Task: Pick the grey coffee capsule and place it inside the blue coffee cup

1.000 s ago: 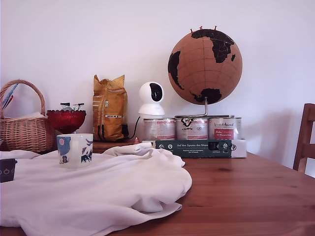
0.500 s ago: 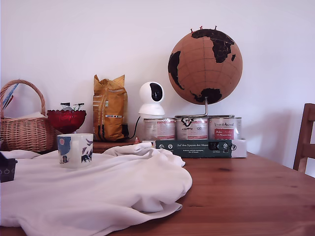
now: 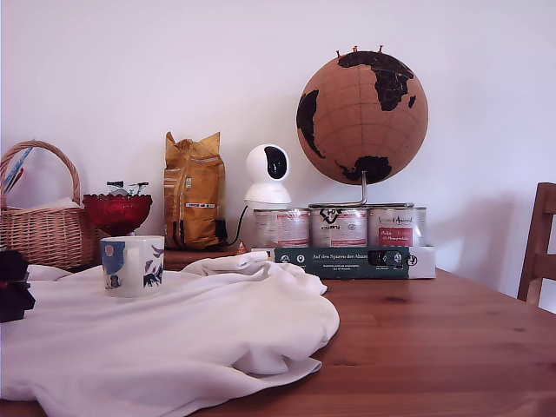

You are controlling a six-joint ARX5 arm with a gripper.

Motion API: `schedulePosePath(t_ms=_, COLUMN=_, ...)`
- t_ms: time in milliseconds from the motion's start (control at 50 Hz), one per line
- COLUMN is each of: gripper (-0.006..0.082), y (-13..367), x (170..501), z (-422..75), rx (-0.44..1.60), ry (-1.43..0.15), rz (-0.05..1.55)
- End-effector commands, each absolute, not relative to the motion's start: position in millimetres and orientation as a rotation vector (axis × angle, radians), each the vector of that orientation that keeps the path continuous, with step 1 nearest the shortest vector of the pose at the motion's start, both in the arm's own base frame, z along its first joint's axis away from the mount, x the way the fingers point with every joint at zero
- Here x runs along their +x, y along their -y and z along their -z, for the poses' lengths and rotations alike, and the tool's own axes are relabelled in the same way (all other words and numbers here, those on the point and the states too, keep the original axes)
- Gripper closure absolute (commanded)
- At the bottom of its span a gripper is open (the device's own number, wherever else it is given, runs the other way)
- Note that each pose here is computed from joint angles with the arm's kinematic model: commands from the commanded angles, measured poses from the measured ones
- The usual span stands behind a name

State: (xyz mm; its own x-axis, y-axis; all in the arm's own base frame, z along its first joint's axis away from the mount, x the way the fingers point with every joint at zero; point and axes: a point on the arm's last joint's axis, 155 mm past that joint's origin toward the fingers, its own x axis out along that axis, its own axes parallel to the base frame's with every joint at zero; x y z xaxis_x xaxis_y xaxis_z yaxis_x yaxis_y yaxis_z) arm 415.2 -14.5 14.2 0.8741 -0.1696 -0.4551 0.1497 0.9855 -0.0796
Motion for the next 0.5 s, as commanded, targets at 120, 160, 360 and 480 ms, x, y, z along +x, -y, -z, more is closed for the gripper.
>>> schedulePosePath(t_ms=120, gripper=0.0594, y=17.5, x=423.2, z=-22.0, rx=-0.036, ry=-0.452, rz=0.183)
schedulePosePath(t_ms=160, gripper=0.0613, y=18.1, x=424.0, z=-22.9, rx=-0.036, ry=-0.449, rz=0.186)
schedulePosePath(t_ms=360, gripper=0.0621, y=19.5, x=431.7, z=-36.7, rx=-0.062, ry=-0.398, rz=0.19)
schedulePosePath(t_ms=480, gripper=0.062, y=19.0, x=439.3, z=-55.4, rx=-0.099, ry=-0.324, rz=0.183)
